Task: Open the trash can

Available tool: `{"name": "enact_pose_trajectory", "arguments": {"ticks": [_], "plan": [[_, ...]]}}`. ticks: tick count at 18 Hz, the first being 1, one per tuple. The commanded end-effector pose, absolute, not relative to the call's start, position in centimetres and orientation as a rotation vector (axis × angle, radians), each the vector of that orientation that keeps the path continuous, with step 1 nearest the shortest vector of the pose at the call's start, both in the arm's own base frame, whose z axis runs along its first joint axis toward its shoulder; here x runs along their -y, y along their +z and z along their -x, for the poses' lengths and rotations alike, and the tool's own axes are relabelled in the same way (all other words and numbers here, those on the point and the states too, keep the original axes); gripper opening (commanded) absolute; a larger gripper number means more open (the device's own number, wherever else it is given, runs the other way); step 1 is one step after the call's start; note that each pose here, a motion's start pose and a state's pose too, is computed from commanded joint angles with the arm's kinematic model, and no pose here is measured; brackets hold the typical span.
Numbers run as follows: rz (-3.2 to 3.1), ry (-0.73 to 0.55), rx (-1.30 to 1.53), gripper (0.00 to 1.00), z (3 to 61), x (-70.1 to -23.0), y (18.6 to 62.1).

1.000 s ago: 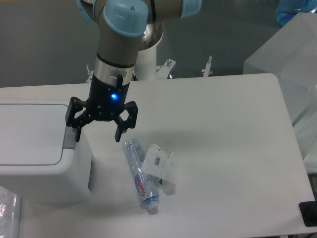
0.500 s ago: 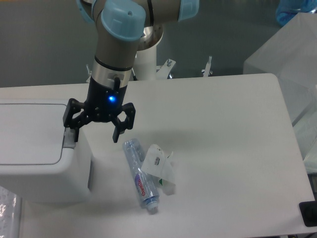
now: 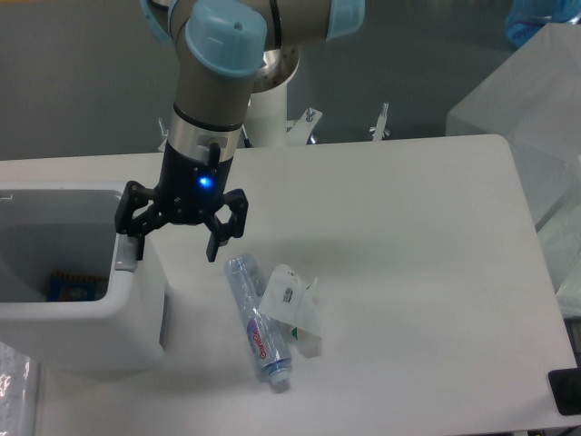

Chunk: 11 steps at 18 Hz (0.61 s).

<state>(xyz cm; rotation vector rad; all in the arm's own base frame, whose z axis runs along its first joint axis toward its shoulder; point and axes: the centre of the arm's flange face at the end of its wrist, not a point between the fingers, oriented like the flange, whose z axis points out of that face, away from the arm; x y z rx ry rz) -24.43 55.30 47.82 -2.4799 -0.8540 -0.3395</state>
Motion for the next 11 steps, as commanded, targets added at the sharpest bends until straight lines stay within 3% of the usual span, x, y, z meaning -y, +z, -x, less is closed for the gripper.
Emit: {"name": "enact_pose_trajectory", "arguments": {"ticks": [5, 8, 11], "plan": [[2.384, -0.237, 0.799, 1.0, 26.8, -56.1, 53.9], [2.298, -0.064, 0.86, 1.0, 32.0, -54.0, 57.3], [2.31, 0.072, 0.907, 1.0, 35.5, -51.1, 57.7]]}}
